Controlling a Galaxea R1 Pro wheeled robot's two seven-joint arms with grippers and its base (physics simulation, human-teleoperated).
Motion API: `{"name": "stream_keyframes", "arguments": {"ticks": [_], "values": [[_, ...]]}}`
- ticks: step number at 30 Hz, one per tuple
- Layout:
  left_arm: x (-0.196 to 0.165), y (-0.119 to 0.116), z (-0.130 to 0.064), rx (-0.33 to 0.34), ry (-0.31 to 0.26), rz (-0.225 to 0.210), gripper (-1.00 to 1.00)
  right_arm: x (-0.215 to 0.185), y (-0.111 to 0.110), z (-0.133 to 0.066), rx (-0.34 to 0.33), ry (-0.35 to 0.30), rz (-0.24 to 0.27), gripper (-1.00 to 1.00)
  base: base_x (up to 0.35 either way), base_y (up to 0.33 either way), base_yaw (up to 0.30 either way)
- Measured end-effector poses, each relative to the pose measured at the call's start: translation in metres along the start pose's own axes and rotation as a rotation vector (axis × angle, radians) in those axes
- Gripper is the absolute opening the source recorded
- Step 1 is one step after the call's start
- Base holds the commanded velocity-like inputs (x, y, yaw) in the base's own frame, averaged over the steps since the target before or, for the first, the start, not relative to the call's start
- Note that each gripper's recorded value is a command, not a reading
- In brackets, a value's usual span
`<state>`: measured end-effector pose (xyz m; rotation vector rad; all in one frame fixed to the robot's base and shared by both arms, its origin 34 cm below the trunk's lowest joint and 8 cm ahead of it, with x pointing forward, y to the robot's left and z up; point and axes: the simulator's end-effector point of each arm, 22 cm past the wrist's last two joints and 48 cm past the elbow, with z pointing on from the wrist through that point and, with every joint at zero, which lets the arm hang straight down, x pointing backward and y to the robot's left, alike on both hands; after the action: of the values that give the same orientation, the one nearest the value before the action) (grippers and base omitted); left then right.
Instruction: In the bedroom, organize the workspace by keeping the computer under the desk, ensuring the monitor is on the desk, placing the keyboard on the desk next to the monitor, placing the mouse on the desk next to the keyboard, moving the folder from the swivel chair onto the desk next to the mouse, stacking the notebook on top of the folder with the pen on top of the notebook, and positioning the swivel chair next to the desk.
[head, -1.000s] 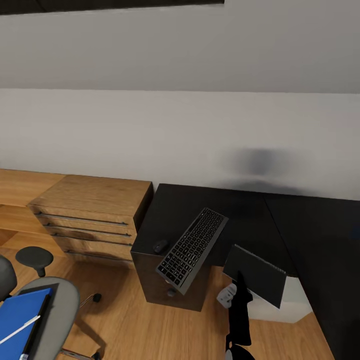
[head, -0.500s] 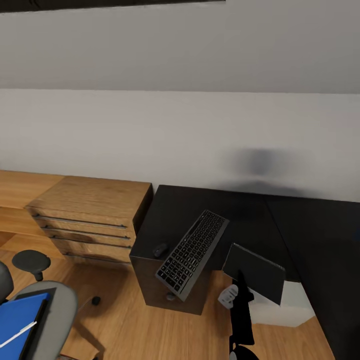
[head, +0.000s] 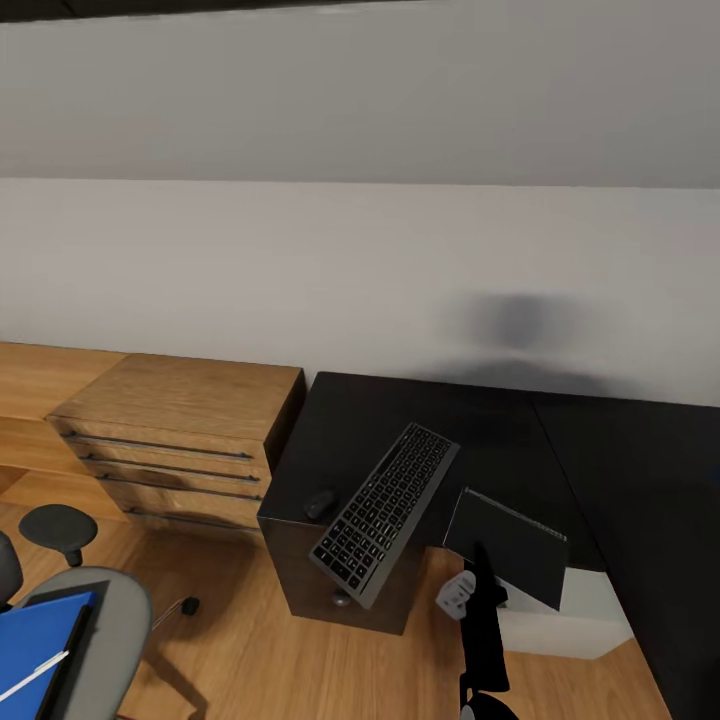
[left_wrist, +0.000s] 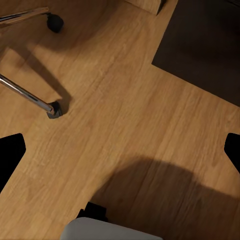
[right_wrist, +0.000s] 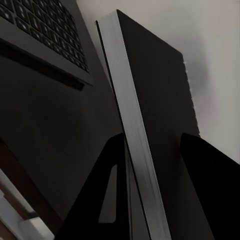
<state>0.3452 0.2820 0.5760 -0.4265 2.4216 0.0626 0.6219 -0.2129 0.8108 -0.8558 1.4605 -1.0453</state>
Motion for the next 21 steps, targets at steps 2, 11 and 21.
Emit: {"name": "stream_keyframes", "arguments": {"ticks": [2, 11, 21], "values": [[0.0, 0.0, 0.0, 0.0, 0.0, 0.0, 1.0, 0.0, 0.0003, 0.0, -0.001, 0.0, 0.001, -1.0, 0.004, 0.0, 0.0], [0.0004, -0.0004, -0.0003, 0.002, 0.001, 0.0, 1.0, -0.001, 0.0066, -0.0002, -0.031, -0.007, 0.013, -1.0, 0.109, -0.02, 0.0], [0.0003, -0.0001, -0.0001, 0.001, 0.001, 0.0, 1.0, -0.0017, 0.0096, 0.0004, -0.045, -0.009, 0.031, -1.0, 0.031, -0.006, 0.0]]}}
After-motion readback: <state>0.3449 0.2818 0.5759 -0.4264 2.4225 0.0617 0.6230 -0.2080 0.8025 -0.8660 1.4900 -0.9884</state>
